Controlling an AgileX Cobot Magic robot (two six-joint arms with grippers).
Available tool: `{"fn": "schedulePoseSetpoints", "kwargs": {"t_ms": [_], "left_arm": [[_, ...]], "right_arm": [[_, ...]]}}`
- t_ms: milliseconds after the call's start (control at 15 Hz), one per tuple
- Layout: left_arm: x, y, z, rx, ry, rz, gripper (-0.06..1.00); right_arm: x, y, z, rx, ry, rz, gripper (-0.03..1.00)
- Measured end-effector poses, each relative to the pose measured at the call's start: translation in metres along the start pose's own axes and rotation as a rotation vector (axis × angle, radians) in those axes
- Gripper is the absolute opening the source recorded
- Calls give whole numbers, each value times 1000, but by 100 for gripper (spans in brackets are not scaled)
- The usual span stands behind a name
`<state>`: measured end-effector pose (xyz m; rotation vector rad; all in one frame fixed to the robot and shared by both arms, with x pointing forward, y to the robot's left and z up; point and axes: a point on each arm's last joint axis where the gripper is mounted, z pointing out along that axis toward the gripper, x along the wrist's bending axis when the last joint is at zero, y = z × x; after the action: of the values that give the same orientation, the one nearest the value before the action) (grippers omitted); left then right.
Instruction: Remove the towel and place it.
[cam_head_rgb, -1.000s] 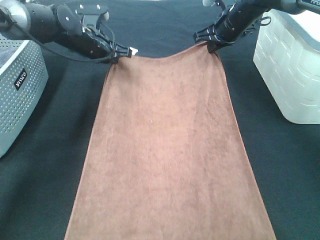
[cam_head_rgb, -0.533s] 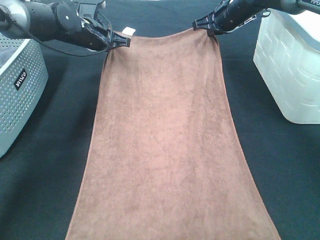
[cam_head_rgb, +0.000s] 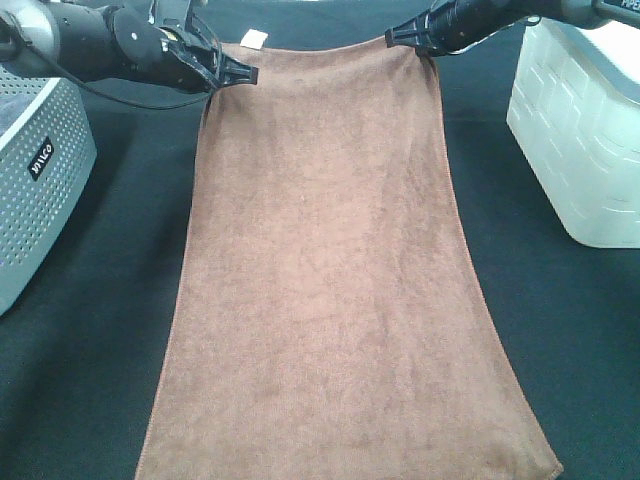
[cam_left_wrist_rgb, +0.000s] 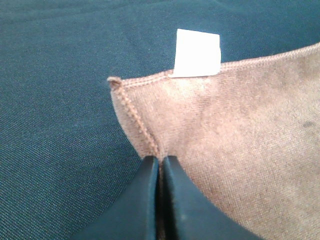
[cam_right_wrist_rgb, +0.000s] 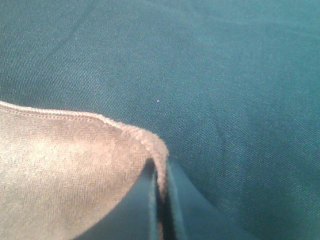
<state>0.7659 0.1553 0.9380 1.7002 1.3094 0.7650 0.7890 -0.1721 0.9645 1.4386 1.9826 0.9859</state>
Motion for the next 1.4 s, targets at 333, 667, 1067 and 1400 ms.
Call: {"fn": "schedulePoseSetpoints", "kwargs": {"t_ms": [333,667,1067,1400], "left_arm": [[1,-9,7,7,5,0,0],[2,-14,11,-7,15,0,0],[4,-28,26,-32,31,3,0],[4,-48,57,-25,27,3,0]], "right_arm": [[0,0,0,1,0,25,1],[-2,-25,25,42,-4,33,1],[-3,-38,39,43,-11,49,1],[-6,-68,64,80,-19,66,1]]}}
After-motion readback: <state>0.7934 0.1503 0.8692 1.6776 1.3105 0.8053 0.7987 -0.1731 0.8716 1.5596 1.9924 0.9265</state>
